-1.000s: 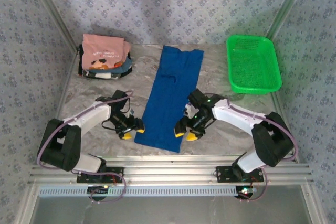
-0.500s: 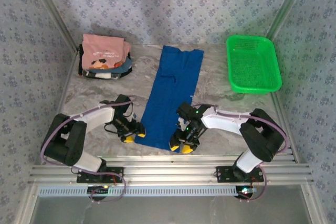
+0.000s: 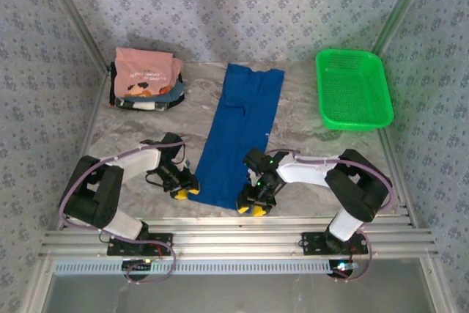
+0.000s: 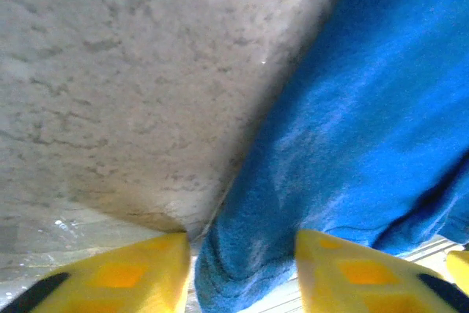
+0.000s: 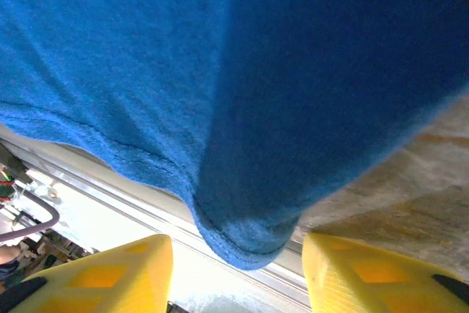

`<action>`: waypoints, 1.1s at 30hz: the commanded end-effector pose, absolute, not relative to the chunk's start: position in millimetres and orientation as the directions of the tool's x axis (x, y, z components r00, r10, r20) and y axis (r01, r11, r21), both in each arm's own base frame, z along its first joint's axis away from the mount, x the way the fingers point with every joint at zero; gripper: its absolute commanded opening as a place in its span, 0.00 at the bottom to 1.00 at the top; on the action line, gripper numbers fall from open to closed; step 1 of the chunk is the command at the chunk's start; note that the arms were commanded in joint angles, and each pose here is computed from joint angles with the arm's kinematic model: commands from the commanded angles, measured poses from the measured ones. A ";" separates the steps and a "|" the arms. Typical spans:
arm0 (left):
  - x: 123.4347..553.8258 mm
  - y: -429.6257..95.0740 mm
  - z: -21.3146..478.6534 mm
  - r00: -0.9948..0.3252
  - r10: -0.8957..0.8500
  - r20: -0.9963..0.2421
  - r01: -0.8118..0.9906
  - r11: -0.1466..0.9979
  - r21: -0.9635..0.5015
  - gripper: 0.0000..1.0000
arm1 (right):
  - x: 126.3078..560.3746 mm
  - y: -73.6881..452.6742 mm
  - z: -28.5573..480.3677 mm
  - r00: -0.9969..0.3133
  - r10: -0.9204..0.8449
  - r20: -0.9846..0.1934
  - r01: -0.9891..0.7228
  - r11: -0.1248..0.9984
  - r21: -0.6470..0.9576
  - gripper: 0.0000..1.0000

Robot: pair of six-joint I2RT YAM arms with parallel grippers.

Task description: Fold and stack the t-shirts

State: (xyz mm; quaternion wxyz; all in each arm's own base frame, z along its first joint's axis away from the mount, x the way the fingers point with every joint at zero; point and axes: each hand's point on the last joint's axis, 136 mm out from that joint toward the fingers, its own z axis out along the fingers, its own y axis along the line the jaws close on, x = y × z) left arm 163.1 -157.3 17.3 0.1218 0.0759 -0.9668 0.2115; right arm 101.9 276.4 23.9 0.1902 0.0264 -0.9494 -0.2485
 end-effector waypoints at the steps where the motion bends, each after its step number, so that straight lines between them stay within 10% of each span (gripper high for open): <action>1: 161.3 -175.1 14.5 -0.961 -0.030 0.274 -0.163 0.863 -0.477 0.34 | 111.2 275.3 9.4 -0.939 -0.126 0.319 0.038 0.887 0.461 0.45; 14: 152.2 -181.6 27.2 -0.957 0.011 0.289 -0.137 0.863 -0.486 0.08 | 120.6 263.3 14.5 -0.937 -0.102 0.335 0.071 0.881 0.467 0.01; 33: 139.4 -184.0 71.2 -0.965 -0.075 0.251 -0.191 0.857 -0.479 0.00 | 70.3 225.1 82.0 -0.906 -0.127 0.404 0.091 0.873 0.478 0.00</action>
